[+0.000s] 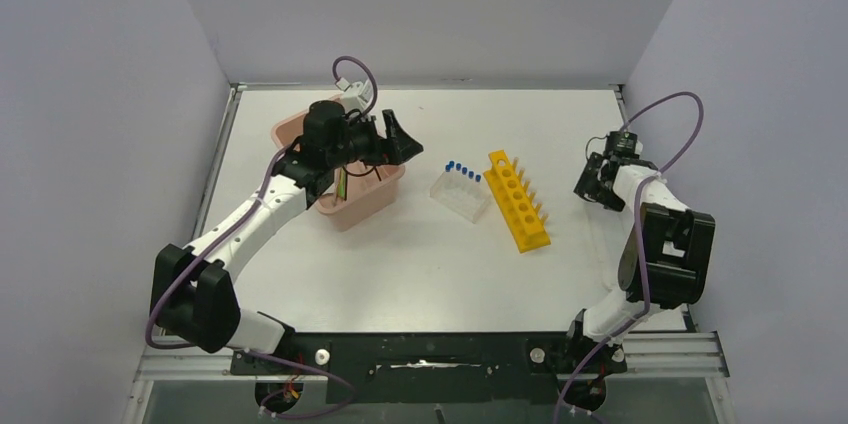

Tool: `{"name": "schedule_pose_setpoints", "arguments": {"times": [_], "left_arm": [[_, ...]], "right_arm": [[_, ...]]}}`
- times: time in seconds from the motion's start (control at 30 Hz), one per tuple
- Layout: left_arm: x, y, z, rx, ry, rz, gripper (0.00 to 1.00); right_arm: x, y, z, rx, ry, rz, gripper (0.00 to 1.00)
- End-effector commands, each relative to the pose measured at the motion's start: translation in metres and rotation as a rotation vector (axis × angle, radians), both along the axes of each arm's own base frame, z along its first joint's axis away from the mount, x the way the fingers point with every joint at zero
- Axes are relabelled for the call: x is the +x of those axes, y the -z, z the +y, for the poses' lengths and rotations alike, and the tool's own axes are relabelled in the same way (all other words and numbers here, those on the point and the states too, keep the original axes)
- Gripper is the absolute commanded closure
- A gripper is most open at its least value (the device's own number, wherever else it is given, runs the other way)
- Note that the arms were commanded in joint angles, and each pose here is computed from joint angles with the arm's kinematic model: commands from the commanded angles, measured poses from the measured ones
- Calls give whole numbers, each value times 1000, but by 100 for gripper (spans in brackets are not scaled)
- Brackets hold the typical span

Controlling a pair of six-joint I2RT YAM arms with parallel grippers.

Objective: Organize the chemistry lab equipment

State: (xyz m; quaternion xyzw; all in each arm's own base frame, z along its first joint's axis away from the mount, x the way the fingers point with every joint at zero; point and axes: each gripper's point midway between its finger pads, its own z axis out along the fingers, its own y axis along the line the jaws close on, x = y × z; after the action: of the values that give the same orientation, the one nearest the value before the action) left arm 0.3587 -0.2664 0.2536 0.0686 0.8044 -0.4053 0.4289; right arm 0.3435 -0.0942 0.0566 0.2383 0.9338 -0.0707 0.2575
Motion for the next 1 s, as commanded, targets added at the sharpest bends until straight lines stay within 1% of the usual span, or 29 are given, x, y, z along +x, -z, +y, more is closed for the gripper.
{"name": "schedule_pose_setpoints", "arguments": {"times": [0.0, 0.13, 0.17, 0.23, 0.3, 0.4, 0.53, 0.67, 0.77, 0.83, 0.9, 0.97], "left_arm": [[-2, -19, -5, -70, 28, -33, 16], [2, -17, -3, -62, 19, -42, 16], [3, -18, -2, -68, 14, -45, 16], [4, -20, 0, -71, 8, -50, 16], [6, -20, 2, -64, -2, -51, 16], [6, -18, 4, -52, -6, -53, 16], [6, -17, 3, -51, -1, -52, 16], [7, -18, 4, -53, -7, -58, 16], [10, -22, 9, -77, -16, -51, 16], [16, -28, 18, -124, -36, -59, 16], [14, -33, 24, -204, 8, -73, 15], [11, -35, 30, -283, 51, -58, 15]], "right_arm": [[7, 10, 1, -43, -28, 8, 42], [10, 21, 5, -51, -49, 33, 43], [9, 24, 5, -50, -48, 42, 44], [8, 30, 4, -55, -44, 66, 49], [8, 32, 2, -60, -37, 73, 59], [9, 31, -3, -83, -23, 80, 81], [11, 25, -11, -131, -18, 84, 99], [20, 4, -15, -225, -41, 59, 100], [30, -25, -13, -296, -54, 1, 100], [37, -49, -9, -327, -62, -61, 100], [42, -71, -5, -344, -67, -125, 100], [46, -92, -1, -360, -74, -183, 100]]}}
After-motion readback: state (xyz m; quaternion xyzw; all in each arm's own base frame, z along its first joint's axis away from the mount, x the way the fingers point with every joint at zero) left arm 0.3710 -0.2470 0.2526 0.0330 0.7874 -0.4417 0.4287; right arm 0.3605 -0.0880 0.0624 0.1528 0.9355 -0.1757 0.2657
